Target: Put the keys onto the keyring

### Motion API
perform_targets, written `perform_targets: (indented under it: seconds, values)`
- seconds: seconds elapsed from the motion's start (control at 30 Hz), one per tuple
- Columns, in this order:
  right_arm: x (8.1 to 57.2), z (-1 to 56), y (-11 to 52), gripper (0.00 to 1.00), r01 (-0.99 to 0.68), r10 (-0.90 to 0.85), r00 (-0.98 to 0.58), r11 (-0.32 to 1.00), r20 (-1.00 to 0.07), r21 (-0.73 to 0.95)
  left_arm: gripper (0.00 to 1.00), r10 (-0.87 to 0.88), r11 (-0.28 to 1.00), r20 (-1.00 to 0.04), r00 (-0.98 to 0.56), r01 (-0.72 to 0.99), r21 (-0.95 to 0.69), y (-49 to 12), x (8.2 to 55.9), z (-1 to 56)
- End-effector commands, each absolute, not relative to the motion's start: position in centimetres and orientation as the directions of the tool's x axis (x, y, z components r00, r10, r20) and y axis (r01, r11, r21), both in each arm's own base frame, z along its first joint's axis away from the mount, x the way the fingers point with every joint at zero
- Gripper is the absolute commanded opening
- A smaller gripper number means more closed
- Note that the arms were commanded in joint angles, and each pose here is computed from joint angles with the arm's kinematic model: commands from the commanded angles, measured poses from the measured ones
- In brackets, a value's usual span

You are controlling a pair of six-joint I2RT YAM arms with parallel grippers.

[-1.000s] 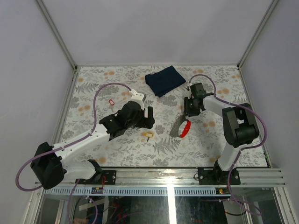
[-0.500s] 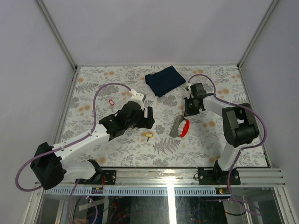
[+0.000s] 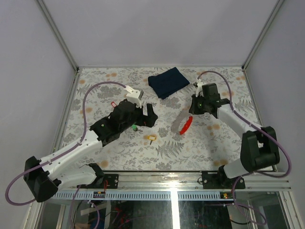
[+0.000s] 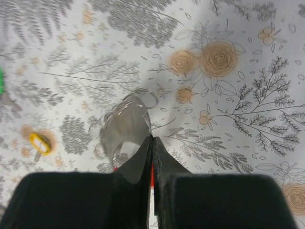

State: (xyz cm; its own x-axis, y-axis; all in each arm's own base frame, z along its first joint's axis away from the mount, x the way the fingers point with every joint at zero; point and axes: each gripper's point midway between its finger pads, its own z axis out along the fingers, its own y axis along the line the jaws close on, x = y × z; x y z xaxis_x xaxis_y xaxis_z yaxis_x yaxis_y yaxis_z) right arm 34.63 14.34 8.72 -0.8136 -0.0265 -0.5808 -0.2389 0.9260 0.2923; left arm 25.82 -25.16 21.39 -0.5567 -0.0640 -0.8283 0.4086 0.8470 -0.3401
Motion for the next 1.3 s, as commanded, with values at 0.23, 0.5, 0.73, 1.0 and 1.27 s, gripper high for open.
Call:
perform_targets:
  seconds: [0.23,0.5,0.73,1.0,1.27]
  values:
    - [31.3,18.6,19.2,0.00,-0.561,-0.222,-0.538,0.814,-0.813,0.149,0.87,-0.073,0.735,-0.968,-0.238,0.643,-0.214,-25.5,25.1,30.5]
    - [28.3,24.7,23.2,0.00,-0.724,-0.244,-0.359,0.682,-0.901,0.104,0.73,-0.030,0.614,-0.998,-0.060,0.787,-0.066,-25.7,22.2,32.5]
    - [25.1,27.6,24.9,0.00,-0.836,-0.260,-0.273,0.541,-0.926,0.095,0.56,-0.014,0.519,-0.999,-0.036,0.854,-0.038,-26.9,20.7,32.4]
    - [22.3,29.5,25.2,0.00,-0.898,-0.245,-0.209,0.431,-0.947,0.086,0.41,-0.043,0.455,-0.999,-0.030,0.889,-0.046,-28.2,20.3,33.9]
    - [20.5,30.8,25.0,0.00,-0.924,-0.242,-0.175,0.375,-0.954,0.074,0.38,-0.035,0.339,-0.998,-0.060,0.938,-0.068,-30.4,19.4,33.9]
